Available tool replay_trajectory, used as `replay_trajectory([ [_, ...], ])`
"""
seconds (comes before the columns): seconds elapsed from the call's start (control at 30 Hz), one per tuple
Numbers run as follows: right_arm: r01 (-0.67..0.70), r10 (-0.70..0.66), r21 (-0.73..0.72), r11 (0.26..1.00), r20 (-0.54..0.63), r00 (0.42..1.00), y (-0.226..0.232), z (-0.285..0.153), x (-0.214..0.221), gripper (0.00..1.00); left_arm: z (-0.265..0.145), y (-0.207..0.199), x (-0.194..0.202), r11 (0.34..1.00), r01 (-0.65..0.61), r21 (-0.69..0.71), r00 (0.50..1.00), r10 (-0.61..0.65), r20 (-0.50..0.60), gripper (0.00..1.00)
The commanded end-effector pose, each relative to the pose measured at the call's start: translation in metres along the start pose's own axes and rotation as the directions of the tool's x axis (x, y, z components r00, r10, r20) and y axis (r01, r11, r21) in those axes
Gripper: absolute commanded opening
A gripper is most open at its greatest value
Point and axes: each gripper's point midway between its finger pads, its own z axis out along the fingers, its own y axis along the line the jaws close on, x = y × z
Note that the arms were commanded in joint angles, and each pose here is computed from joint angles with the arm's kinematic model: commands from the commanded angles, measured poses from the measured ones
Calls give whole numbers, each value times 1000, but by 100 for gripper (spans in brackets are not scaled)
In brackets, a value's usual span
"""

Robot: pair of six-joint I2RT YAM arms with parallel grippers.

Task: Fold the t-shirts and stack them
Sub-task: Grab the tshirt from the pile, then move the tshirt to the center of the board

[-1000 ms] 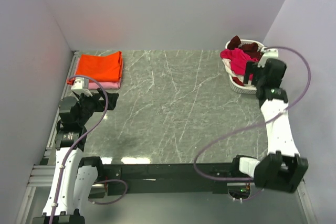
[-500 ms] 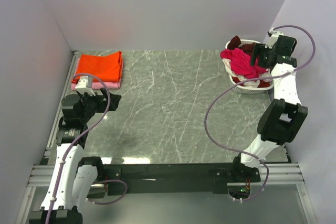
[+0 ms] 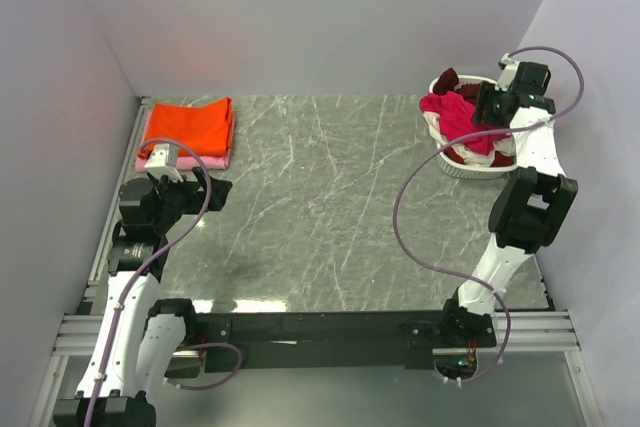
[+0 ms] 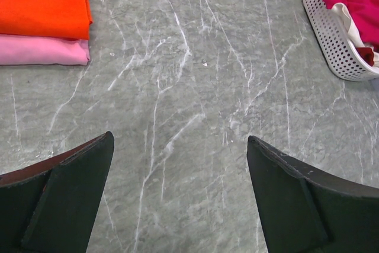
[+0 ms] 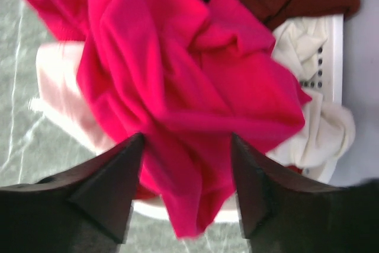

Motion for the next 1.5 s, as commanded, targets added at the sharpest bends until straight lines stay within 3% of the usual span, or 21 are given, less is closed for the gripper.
replay_trajectory([
  [0.0,11,-13,66,998,17,1000,-4,6,-18,65,-3,-10,-21,999,-40,26,998,39,47,99],
  [0.17,17,-15,55,998,-35,999,5,18,-13,50,-4,-9,-23,999,-43,20,998,42,55,99],
  [0.27,38,-37,23,999,-39,999,17,11,-14,24,-4,-9,-22,999,-43,18,998,42,54,99],
  [0.3,42,-42,14,999,-23,999,21,6,-19,2,-4,-9,-22,999,-45,19,997,44,56,99],
  [0.33,51,-50,14,999,-25,998,26,1,-14,0,-4,-9,-23,999,-45,16,997,44,58,99],
  [0.37,78,-81,38,996,81,993,31,-27,-40,0,-5,-8,-23,999,-46,12,997,45,61,99],
  [0.43,129,-140,90,988,136,981,45,-49,-38,0,-5,-8,-24,999,-48,8,997,48,65,99],
  [0.47,155,-181,121,981,250,951,53,-87,-63,0,-6,-8,-25,999,-49,7,996,48,71,99],
  [0.53,183,-223,145,972,350,910,73,-135,-82,0,-6,-8,-26,999,-50,10,996,49,75,99],
  [0.67,208,-236,111,972,493,837,96,-218,-126,0,-7,-8,-26,999,-48,5,996,47,75,99],
  [0.73,238,-234,74,968,599,766,113,-275,-157,0,-8,-8,-27,999,-49,1,995,49,82,100],
  [0.77,286,-239,20,958,606,759,129,-289,-156,0,-9,-9,-29,999,-52,3,995,52,89,99],
  [0.87,395,-236,-39,918,747,621,170,-367,-168,0,-11,-9,-32,998,-57,-3,993,57,106,100],
  [1.03,550,-163,-185,815,837,522,219,-434,-142,0,-14,-12,-35,997,-71,11,990,69,127,99],
  [1.17,626,-54,-375,684,830,556,257,-458,-116,0,-16,-21,-37,994,-92,57,986,83,143,99],
  [1.2,642,-51,-433,632,805,592,268,-447,-101,0,-17,-24,-38,992,-100,72,985,88,152,99],
  [1.27,656,-11,-465,594,811,585,278,-455,-87,0,-20,-31,-39,988,-111,106,982,92,164,99],
  [1.3,647,-26,-513,565,772,635,289,-433,-70,0,-20,-33,-38,987,-114,116,982,94,165,100],
  [1.37,644,-31,-527,554,760,649,295,-421,-56,0,-23,-37,-41,984,-125,130,978,101,182,99],
  [1.4,624,-60,-561,544,715,696,302,-393,-38,0,-24,-38,-40,982,-128,140,978,101,183,99],
  [1.47,617,-91,-568,546,691,717,305,-366,-25,0,-25,-42,-40,978,-137,159,976,106,189,99],
])
